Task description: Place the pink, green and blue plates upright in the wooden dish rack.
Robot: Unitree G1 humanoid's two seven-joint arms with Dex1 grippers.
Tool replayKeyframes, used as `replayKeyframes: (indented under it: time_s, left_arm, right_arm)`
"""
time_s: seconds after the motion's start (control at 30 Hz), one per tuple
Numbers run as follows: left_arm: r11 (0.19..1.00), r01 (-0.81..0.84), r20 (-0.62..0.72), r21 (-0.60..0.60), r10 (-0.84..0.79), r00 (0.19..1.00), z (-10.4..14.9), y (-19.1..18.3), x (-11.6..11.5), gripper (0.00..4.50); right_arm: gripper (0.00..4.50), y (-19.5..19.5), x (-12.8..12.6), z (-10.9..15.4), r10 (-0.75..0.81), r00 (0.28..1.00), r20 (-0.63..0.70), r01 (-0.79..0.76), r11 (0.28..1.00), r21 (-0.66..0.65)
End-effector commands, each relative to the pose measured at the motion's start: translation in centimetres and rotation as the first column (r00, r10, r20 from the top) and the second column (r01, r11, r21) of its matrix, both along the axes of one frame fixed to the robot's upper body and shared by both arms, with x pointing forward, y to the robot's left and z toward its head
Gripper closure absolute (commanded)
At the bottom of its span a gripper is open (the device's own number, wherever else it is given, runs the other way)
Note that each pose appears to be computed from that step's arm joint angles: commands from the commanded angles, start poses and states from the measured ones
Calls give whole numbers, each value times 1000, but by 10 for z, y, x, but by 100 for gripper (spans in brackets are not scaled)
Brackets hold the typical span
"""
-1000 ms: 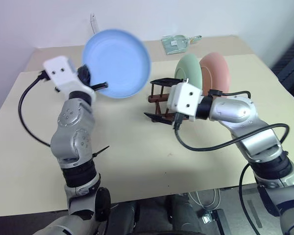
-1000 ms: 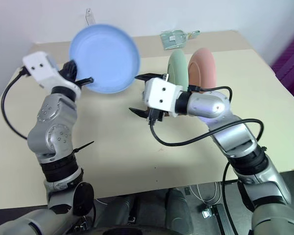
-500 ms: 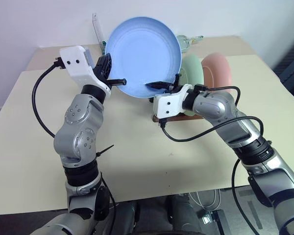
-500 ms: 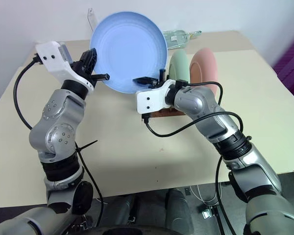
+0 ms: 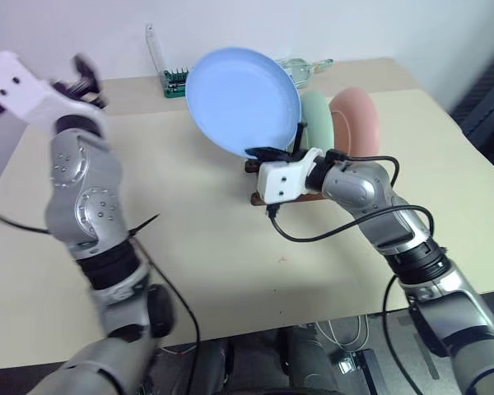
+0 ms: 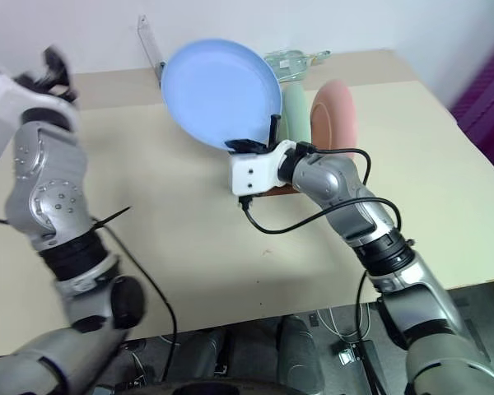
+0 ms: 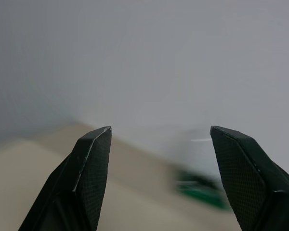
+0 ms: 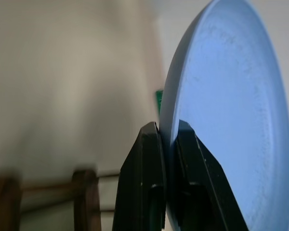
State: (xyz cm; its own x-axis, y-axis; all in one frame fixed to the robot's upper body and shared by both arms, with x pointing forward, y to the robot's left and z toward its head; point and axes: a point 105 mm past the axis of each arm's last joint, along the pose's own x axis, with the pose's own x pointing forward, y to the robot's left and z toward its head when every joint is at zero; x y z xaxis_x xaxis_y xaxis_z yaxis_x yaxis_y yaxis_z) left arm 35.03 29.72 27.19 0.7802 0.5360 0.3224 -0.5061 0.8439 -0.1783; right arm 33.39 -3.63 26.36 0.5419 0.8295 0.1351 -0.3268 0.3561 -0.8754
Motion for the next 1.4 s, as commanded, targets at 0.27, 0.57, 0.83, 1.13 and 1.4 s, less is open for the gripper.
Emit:
replayKeyframes:
  time_s: [0.27, 0.57, 0.83, 1.13, 1.4]
  left_arm:
    - [635, 713, -393, 298, -599, 698, -95, -134, 3, 106]
    - [514, 828, -418, 225, -717, 559, -113, -161, -15, 106]
    - [473, 854, -418, 215, -746, 518, -113, -170, -18, 106]
    - [468, 859, -427, 208, -747, 510, -117, -172, -23, 103]
    - [524, 818, -414, 237, -707, 573, -113, -165, -20, 103]
  right_arm:
    - [450, -25, -36, 89, 627, 684, -373, -19, 526, 850]
    - [450, -26, -34, 47, 610, 550, -570, 203, 564, 800]
    - [450, -31, -8, 14, 527, 470, -708, 398, 589, 703]
    - [215, -29, -2, 25, 454, 554, -698, 345, 638, 689]
    - [164, -27, -30, 39, 52, 959, -279, 47, 941, 336]
